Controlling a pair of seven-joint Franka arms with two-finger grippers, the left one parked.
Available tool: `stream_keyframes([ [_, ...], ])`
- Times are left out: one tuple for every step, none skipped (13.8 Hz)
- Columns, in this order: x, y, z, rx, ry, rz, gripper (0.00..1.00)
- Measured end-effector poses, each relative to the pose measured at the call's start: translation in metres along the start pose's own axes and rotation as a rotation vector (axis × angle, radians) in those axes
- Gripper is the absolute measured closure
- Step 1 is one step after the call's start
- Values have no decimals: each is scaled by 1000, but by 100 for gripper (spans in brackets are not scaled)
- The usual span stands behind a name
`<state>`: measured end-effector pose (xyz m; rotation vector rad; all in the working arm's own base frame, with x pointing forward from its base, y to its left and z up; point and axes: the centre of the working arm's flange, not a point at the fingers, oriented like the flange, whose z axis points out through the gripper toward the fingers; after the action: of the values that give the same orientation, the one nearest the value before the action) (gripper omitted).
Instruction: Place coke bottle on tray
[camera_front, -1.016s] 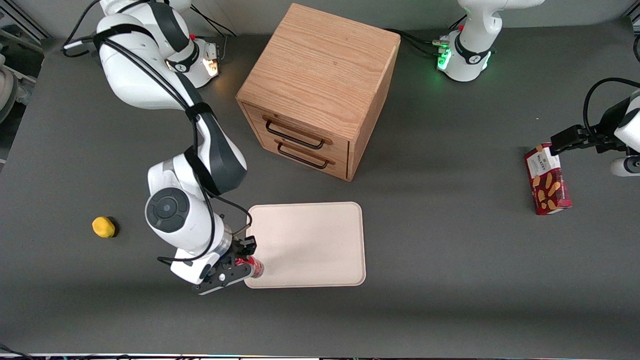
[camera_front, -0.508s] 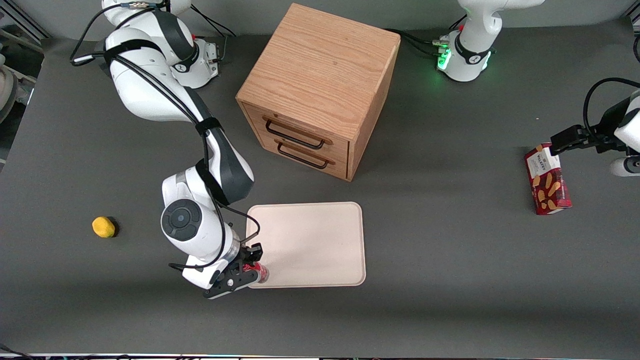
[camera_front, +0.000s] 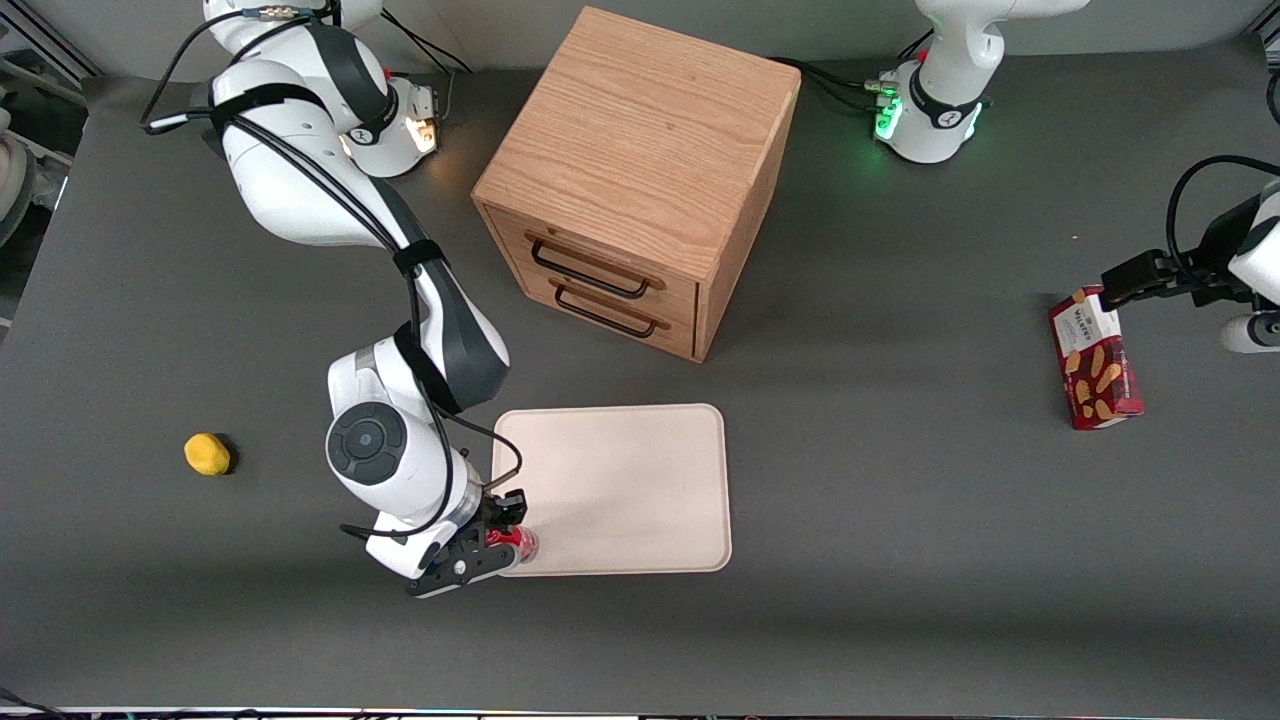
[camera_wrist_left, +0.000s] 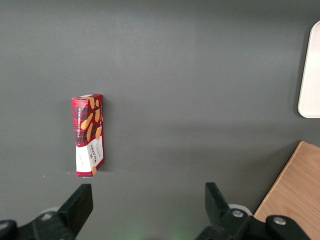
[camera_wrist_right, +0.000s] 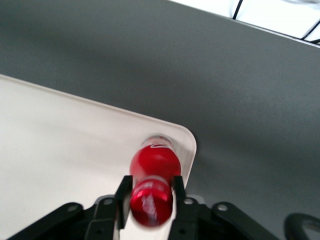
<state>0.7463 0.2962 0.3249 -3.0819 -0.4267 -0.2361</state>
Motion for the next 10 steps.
stream_keyframes([
  [1,0,3,2,14,3,44],
  [1,-1,5,4,24,5,35],
  [1,-1,6,5,29,6,24],
  [1,-1,7,5,33,7,15],
  [1,-1,8,5,35,8,4],
  [1,0,8,5,35,8,0],
  [1,1,8,5,37,10,0],
  [2,2,6,5,40,12,0],
  [3,6,4,5,44,20,0],
  [4,12,-1,3,50,34,0],
])
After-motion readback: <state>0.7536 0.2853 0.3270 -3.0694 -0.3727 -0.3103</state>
